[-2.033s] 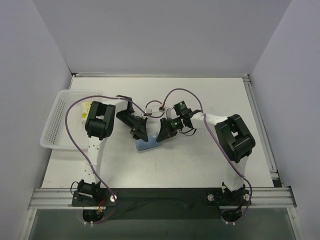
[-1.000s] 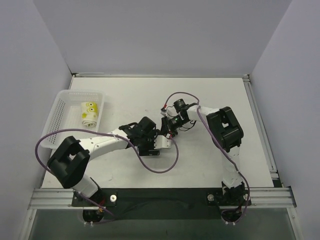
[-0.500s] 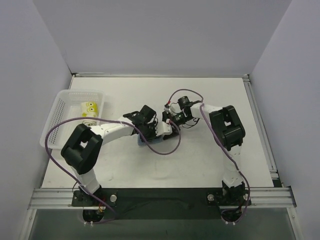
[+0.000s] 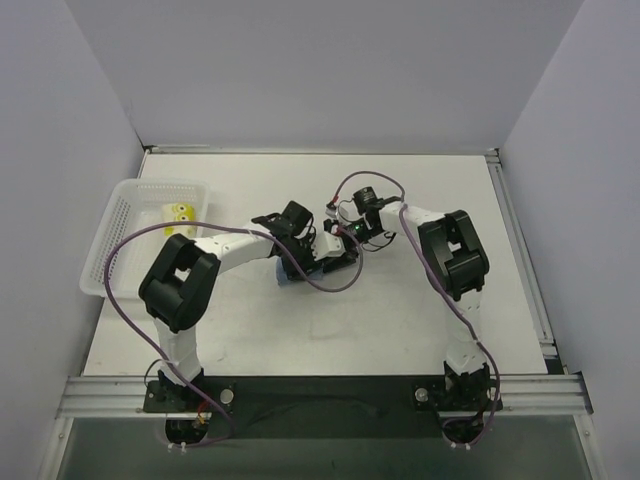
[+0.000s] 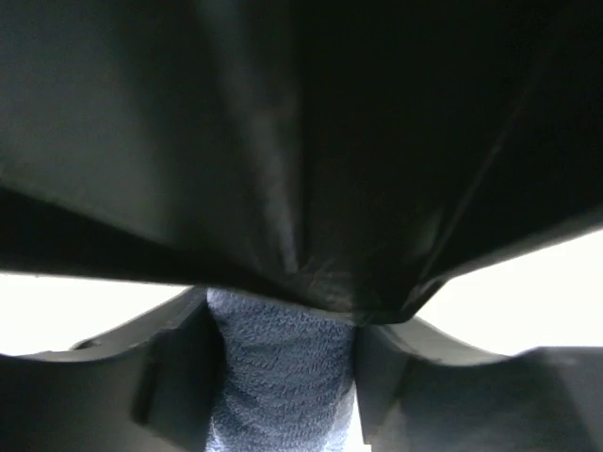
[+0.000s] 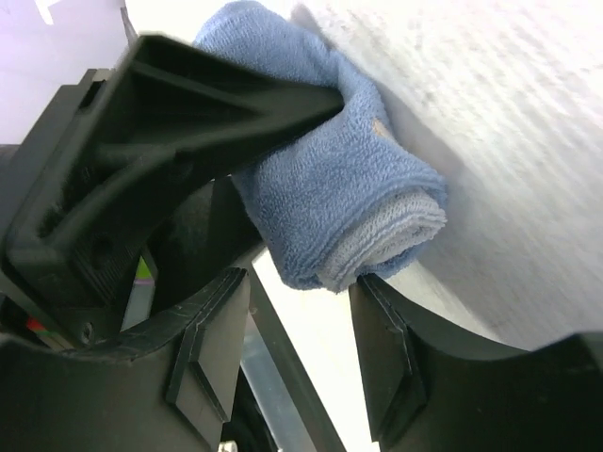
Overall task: Roll the towels
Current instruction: Place the rolled towel into the container
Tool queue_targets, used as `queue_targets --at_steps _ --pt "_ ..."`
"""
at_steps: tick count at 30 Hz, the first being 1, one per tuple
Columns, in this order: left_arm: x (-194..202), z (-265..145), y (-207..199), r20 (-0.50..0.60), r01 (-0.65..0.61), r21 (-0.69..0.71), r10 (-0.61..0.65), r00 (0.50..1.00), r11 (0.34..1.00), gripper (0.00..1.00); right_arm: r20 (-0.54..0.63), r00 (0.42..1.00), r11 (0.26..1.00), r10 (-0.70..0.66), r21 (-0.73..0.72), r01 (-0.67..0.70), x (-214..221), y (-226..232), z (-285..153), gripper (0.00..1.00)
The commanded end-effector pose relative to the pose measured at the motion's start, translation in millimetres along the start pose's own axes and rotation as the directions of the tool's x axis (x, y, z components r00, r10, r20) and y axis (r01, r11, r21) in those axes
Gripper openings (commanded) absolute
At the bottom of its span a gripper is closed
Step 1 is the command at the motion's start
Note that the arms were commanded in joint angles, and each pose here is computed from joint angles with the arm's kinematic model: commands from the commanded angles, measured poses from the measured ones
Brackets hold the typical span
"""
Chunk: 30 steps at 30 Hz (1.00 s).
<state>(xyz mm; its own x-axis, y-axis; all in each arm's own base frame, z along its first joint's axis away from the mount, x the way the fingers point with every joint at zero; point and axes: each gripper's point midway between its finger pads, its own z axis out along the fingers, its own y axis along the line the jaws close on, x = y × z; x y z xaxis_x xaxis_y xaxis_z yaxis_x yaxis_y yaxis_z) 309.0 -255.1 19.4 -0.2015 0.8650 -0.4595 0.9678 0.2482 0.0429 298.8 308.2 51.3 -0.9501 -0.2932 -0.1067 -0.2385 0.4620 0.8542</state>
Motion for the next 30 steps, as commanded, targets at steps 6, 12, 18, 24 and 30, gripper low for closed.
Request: queue_targets --at_steps 6,12,18,24,30 --pt "49 1 -23 -0.178 0.086 0.061 -0.074 0.981 0.994 0.21 0.125 0.992 1.000 0.030 -0.010 -0.029 -20 2 -70 0.57" --pt "27 -56 21 -0.106 0.240 -0.052 -0.244 0.964 0.969 0.14 0.186 0.983 0.999 -0.001 0.036 -0.005 -26 5 -109 0.75" --pt "27 -144 79 0.027 0.472 -0.117 -0.472 0.881 0.874 0.01 0.181 0.983 0.996 -0.020 0.090 0.004 -19 2 -126 0.77" --pt "113 -234 152 0.150 0.711 -0.289 -0.703 0.695 0.641 0.00 0.164 0.986 0.993 -0.012 0.117 -0.008 -13 -3 -129 0.78" --pt "216 -306 209 0.317 0.842 -0.439 -0.822 0.473 0.315 0.00 0.152 0.988 0.992 0.005 0.124 -0.024 -10 -8 -129 0.78"
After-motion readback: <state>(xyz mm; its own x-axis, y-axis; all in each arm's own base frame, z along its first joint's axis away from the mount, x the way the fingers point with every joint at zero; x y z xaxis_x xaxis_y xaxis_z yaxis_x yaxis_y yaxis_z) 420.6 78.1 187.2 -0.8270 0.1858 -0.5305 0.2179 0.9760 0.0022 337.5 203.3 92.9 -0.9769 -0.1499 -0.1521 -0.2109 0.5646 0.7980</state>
